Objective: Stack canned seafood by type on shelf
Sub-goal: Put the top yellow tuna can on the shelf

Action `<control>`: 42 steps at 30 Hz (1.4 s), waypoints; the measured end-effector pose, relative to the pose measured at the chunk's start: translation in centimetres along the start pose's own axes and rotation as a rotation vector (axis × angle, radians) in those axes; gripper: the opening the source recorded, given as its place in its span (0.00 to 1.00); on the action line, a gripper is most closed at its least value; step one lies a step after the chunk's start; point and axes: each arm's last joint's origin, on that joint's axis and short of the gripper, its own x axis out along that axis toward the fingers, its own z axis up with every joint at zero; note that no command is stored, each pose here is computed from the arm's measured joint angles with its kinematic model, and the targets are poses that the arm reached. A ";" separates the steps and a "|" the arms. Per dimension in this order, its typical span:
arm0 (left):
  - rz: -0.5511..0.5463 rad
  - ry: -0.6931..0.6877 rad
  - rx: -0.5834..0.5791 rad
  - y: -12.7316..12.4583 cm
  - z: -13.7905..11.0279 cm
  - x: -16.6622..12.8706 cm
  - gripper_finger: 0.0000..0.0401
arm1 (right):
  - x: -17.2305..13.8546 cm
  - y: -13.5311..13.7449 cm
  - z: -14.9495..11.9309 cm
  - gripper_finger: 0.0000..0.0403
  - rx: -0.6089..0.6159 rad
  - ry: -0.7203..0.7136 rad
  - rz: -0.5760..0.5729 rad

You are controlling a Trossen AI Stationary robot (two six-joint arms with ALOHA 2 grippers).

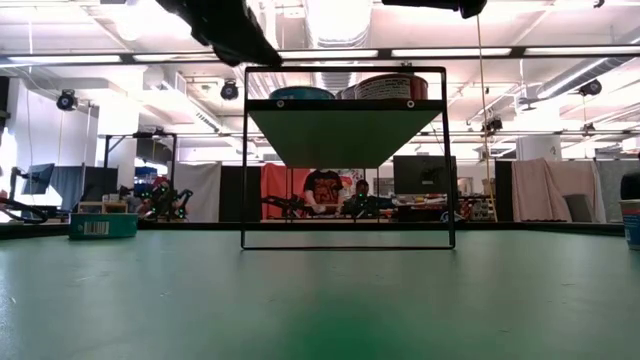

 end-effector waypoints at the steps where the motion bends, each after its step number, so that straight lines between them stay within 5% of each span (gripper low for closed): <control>1: 0.000 0.011 0.002 -0.1 -0.1 0.3 0.00 | 0.0 0.0 0.0 0.66 0.000 0.000 0.000; 42: 0.226 0.077 -0.066 4.1 -1.2 3.1 0.00 | 0.0 0.0 0.0 0.62 0.000 0.000 0.000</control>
